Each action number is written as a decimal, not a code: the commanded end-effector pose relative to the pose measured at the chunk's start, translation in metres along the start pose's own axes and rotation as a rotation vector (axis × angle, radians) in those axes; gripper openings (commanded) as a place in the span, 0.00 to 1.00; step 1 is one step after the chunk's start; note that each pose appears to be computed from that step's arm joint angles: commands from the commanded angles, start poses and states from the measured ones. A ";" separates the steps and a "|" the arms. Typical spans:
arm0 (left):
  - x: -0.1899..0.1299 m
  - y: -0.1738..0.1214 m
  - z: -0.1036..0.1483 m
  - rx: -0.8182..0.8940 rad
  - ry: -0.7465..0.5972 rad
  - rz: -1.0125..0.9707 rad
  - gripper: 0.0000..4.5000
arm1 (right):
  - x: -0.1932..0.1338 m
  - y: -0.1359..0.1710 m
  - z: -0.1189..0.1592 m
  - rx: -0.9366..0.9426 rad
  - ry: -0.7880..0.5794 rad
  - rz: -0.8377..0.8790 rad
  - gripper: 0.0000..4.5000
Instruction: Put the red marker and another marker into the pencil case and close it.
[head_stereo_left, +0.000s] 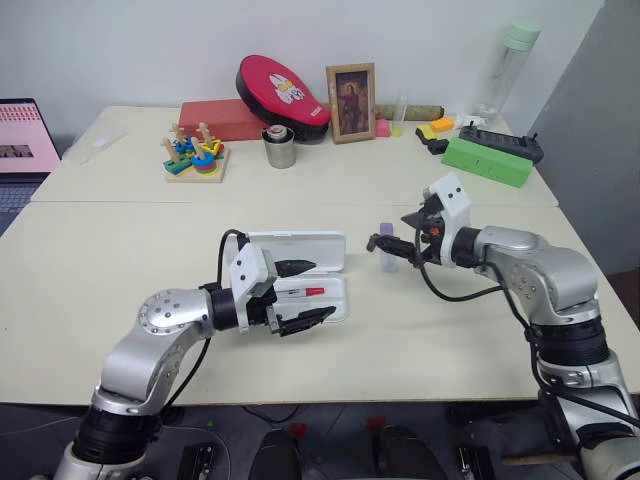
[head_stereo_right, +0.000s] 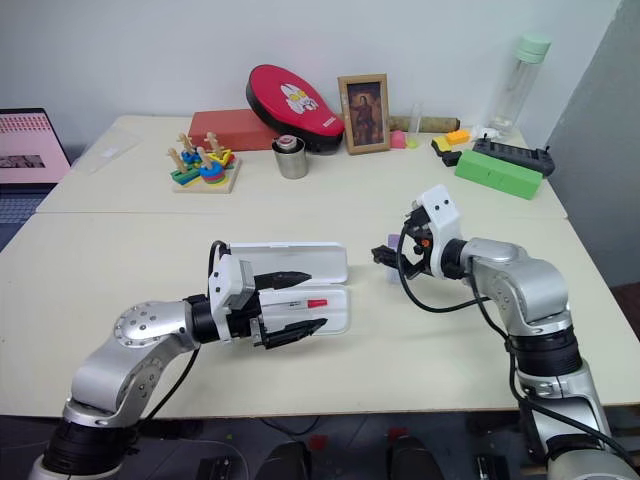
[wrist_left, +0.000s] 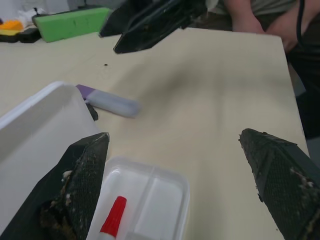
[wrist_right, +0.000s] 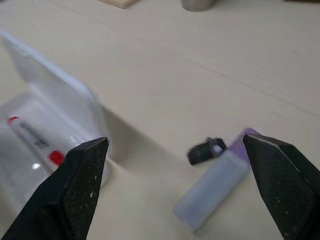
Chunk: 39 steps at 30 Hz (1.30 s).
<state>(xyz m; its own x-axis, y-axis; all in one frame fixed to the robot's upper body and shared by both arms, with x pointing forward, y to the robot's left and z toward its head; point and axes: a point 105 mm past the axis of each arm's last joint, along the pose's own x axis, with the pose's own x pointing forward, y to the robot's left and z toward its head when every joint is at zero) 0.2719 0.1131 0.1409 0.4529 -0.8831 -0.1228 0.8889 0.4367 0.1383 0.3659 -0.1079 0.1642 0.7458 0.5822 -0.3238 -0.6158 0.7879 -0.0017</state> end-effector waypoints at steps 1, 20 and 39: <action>0.000 0.004 0.013 0.026 -0.084 0.088 0.99 | 0.005 -0.018 -0.011 0.024 0.026 -0.193 1.00; 0.021 0.016 0.041 0.048 -0.202 0.168 0.99 | 0.033 -0.001 -0.065 0.128 0.172 -0.327 1.00; 0.047 0.011 0.047 0.042 -0.220 0.139 1.00 | 0.032 -0.004 -0.072 0.115 0.190 -0.341 0.24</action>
<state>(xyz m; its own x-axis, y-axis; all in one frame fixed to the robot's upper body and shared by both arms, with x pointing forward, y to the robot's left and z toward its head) 0.2997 0.0729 0.1752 0.5505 -0.8296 0.0930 0.8149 0.5582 0.1558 0.3744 -0.1008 0.0901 0.8365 0.2648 -0.4796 -0.3163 0.9482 -0.0282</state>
